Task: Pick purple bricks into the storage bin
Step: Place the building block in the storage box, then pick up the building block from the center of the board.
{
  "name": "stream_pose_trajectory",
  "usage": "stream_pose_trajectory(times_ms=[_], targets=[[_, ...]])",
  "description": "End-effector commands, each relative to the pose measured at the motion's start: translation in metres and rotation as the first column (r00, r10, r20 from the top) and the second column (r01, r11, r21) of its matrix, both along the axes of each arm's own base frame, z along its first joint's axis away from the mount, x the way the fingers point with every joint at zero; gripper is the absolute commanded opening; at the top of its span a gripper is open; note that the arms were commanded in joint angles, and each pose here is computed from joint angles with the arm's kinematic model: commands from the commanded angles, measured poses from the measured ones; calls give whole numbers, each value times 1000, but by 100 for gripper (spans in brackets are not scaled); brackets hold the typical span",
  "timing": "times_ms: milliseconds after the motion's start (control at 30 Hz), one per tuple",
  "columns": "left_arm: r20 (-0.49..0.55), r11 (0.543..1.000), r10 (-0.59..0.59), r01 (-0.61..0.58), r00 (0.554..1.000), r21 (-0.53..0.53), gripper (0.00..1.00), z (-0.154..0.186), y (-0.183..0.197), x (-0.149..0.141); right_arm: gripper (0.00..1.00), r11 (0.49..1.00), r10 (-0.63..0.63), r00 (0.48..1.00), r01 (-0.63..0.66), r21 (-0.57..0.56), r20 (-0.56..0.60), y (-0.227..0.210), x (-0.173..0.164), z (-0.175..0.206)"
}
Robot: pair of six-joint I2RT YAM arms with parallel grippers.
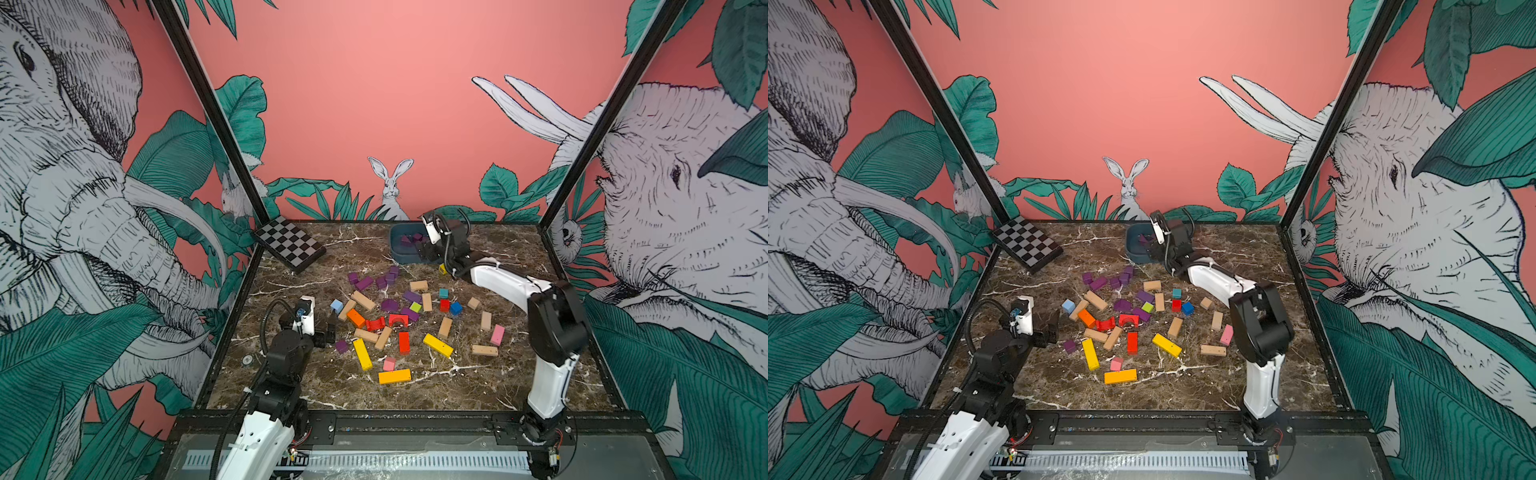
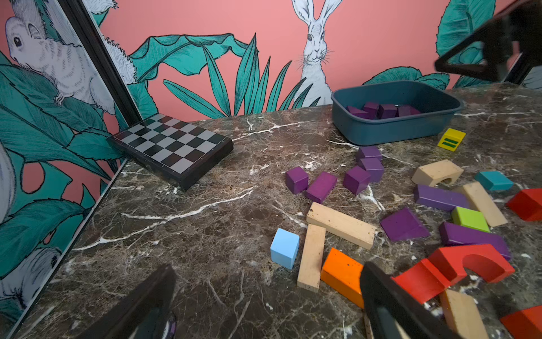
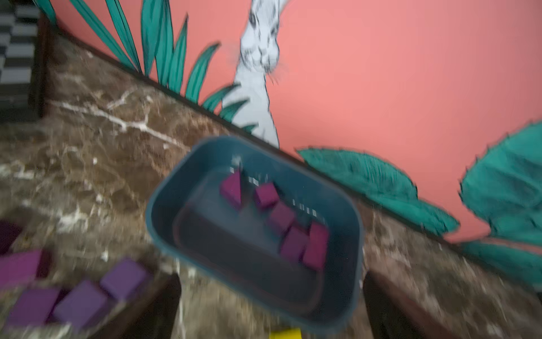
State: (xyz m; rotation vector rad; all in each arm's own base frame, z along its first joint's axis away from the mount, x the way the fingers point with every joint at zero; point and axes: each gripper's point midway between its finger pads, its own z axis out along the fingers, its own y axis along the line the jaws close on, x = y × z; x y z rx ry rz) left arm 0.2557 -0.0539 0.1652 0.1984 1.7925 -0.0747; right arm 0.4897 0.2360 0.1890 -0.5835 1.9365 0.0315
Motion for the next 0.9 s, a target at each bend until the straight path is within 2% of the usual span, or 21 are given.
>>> stream_pose_trajectory(times_ms=[0, 133, 267, 467, 567, 733, 867], targets=[[31, 1000, -4, 4, 1000, -13, 99, 16, -2, 4, 99, 995, -30, 996, 22, 93, 84, -21, -33, 10], [-1, 999, -38, 38, 999, 0, 99, 13, -10, 11, 99, 991, 23, 991, -41, 130, 134, -35, -97, -2], [-44, 998, -62, 63, 997, 12, 99, 9, -17, 20, 99, 996, 58, 994, -63, 60, 91, -40, -142, -29], [-99, 999, -19, 22, 995, 33, 99, 20, -16, 41, 99, 998, 40, 998, -43, 52, 49, -60, -179, -64], [-195, 995, 34, -16, 980, 94, 99, 16, -13, 62, 99, 998, 8, 999, -11, 63, 42, -73, -190, -78], [-411, 995, 19, 23, 912, 98, 99, 0, -35, 107, 99, 994, -19, 998, 12, 109, 61, -82, -199, -92], [-623, 996, -42, 84, 781, 38, 98, -28, -64, 135, 99, 993, -32, 998, 26, 115, 45, -87, -197, -95]])
